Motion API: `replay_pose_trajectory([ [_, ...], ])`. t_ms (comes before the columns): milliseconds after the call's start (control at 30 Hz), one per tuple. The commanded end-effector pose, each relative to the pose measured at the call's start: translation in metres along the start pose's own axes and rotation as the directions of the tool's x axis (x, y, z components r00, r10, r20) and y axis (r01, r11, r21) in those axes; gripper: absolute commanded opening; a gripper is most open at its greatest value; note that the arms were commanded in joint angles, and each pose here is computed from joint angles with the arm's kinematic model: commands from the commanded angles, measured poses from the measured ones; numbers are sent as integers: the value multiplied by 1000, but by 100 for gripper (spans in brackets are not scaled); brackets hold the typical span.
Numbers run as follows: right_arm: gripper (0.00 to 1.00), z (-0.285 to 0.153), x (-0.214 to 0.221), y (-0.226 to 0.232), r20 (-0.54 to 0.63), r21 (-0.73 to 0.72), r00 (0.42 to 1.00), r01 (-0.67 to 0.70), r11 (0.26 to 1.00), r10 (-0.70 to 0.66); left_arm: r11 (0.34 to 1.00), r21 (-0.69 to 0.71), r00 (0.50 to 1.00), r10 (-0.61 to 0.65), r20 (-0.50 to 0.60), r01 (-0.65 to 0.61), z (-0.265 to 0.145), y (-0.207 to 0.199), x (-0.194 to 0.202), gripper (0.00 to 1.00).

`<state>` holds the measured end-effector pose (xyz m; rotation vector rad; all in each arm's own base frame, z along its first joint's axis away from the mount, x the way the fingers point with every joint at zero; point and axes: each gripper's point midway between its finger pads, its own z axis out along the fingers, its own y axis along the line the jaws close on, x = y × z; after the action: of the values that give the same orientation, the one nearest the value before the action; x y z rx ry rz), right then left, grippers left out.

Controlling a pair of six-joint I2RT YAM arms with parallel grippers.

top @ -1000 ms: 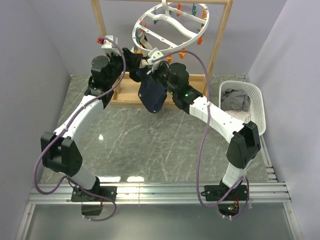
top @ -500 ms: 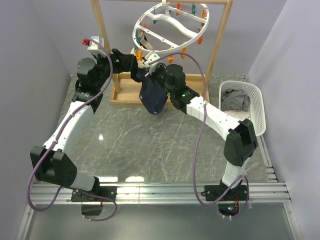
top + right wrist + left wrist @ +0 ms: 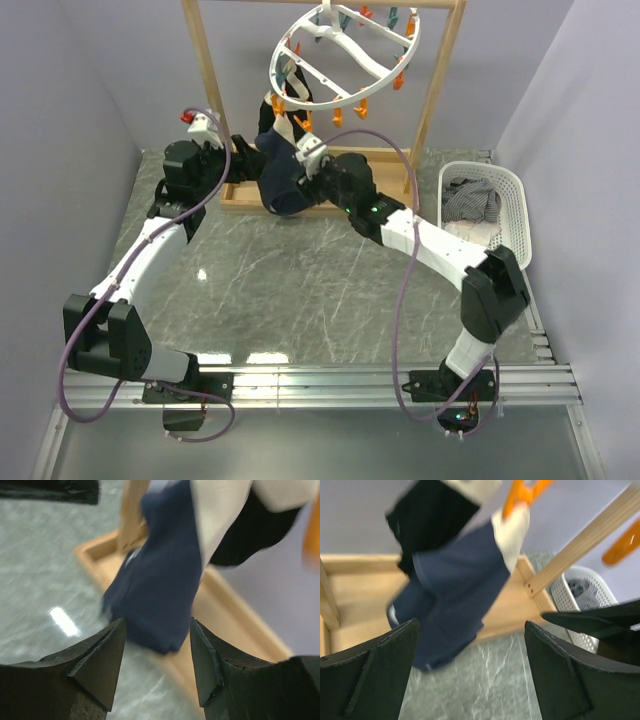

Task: Clip the underwear to the hanger

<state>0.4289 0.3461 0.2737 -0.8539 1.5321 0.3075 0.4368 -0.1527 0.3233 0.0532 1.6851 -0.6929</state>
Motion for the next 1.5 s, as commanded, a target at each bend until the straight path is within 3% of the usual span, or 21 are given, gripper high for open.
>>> replay_pose_trajectory([
  [0, 61, -45, -23, 9, 39, -72, 996, -73, 995, 76, 997, 67, 999, 29, 12, -30, -10, -13, -2, 91],
  [200, 59, -75, 29, 13, -98, -212, 967, -252, 944, 236, 993, 112, 999, 31, -44, -26, -1, -10, 27, 97],
  [367, 54, -70, 75, -6, -227, -171, 860, -497, 851, 457, 995, 102, 998, 21, -65, -15, 16, -5, 43, 98],
  [600, 53, -35, 81, -41, -178, -131, 761, -646, 752, 624, 993, 119, 999, 23, -37, -19, 43, -24, 60, 97],
  [733, 53, -6, 91, -52, -179, -116, 663, -748, 654, 727, 996, 86, 1000, 7, -22, -5, 59, -28, 71, 98],
  [1000, 53, 28, 78, -87, -93, -152, 621, -781, 606, 778, 991, -124, 997, 38, -62, -46, 98, 5, 90, 89],
  [1100, 53, 36, 77, -96, -75, -169, 606, -790, 589, 792, 989, -136, 997, 43, -70, -53, 106, 14, 95, 80],
  [1200, 54, 46, 76, -97, -75, -199, 588, -800, 566, 805, 988, -141, 996, 43, -81, -55, 112, 20, 98, 63],
  [1233, 55, 48, 76, -97, -80, -206, 569, -813, 545, 818, 989, -136, 995, 42, -90, -54, 112, 20, 101, 51],
  [1300, 59, 57, 78, -95, -88, -237, 548, -822, 517, 832, 993, -107, 994, 47, -96, -58, 111, 18, 100, 41],
  [1400, 67, 69, 78, -93, -117, -270, 463, -866, 420, 879, 994, -85, 993, 61, -105, -70, 108, 18, 98, 20],
  [1433, 69, 72, 76, -94, -113, -282, 451, -869, 406, 885, 992, -92, 991, 73, -111, -83, 107, 21, 98, 8],
  [1467, 70, 75, 76, -94, -119, -286, 434, -876, 388, 893, 992, -97, 991, 75, -114, -86, 106, 23, 98, 4],
])
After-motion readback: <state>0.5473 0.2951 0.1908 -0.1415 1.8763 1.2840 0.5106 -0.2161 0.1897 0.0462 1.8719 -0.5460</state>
